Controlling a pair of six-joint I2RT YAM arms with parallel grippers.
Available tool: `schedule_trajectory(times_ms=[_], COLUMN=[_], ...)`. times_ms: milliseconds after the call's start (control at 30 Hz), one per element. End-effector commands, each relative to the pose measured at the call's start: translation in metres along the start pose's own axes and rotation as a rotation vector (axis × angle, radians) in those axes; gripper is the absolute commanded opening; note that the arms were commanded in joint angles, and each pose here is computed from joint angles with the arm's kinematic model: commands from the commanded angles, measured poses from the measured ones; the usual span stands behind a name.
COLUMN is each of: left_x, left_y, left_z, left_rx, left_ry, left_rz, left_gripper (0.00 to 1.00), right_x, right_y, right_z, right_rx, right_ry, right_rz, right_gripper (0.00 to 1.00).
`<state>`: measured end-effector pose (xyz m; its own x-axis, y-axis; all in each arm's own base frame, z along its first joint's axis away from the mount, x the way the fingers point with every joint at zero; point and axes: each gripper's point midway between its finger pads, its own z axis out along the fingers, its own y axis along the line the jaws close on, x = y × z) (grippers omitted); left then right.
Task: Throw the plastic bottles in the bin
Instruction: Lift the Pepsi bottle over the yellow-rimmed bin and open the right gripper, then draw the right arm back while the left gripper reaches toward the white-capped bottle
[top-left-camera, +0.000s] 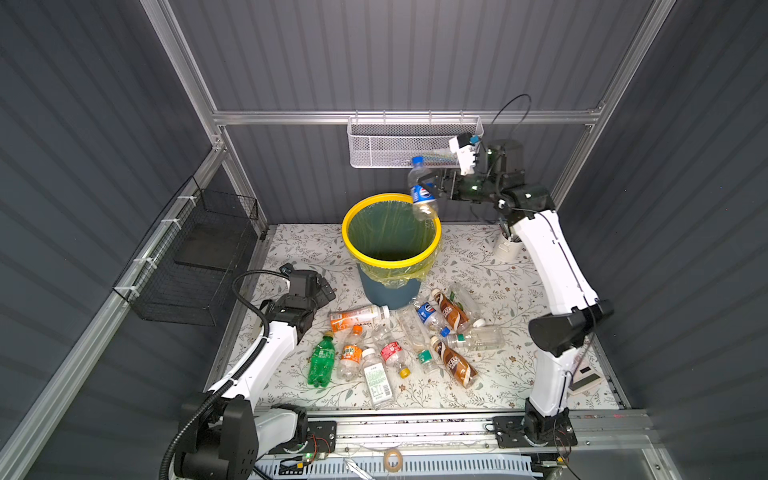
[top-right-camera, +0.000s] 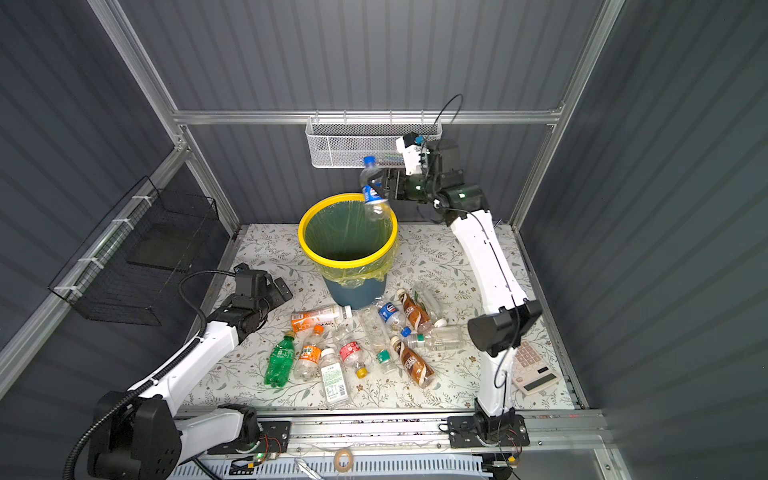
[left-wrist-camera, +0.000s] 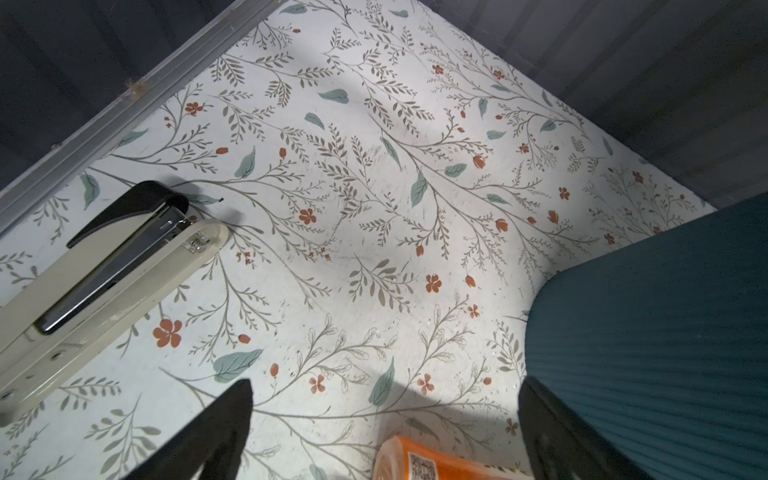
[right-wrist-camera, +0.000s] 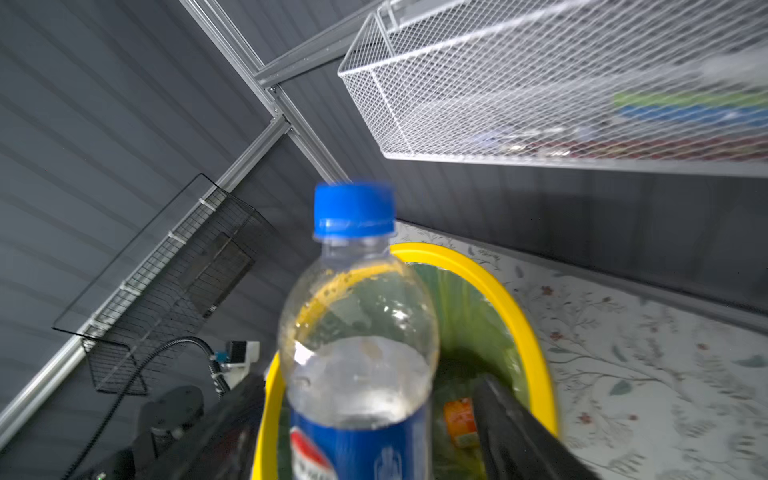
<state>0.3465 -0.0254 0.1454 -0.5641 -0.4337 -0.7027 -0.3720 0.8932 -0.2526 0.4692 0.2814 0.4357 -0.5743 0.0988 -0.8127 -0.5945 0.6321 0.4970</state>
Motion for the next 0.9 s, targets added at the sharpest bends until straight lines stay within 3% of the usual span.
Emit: schedule_trajectory(times_ms=[0, 100, 267, 567, 867], left_x=[-0.008, -0.011, -0.009, 0.015, 0.038], left_y=[-0.001, -0.001, -0.013, -0.04, -0.066], left_z=[-0.008, -0.014, -0.018, -0.021, -0.019], left_rx=[-0.006, 0.011, 0.075, 0.157, 0.172], left_ry=[0.008, -0.017, -0.017, 0.039, 0.098], left_rz=[0.03, 0.041, 0.109, 0.289, 0.526], left_gripper=[0.99, 1.0, 0.99, 1.0, 0.99], right_x=[-0.002, -0.012, 0.007, 0.104, 0.187], right_y=[-0.016, -0.017, -0.036, -0.118, -0.16], right_z=[-0.026, -0.052, -0.088, -0.141, -0.155], right_rx=[0.114, 0.154, 0.277, 0.444, 0.533], right_ry=[0.012, -0.068, -0.166, -0.175, -0.089], right_rz=[0.015, -0.007, -0.028, 0.2, 0.354], right_gripper=[0.99, 0.99, 0.99, 0.99, 0.99])
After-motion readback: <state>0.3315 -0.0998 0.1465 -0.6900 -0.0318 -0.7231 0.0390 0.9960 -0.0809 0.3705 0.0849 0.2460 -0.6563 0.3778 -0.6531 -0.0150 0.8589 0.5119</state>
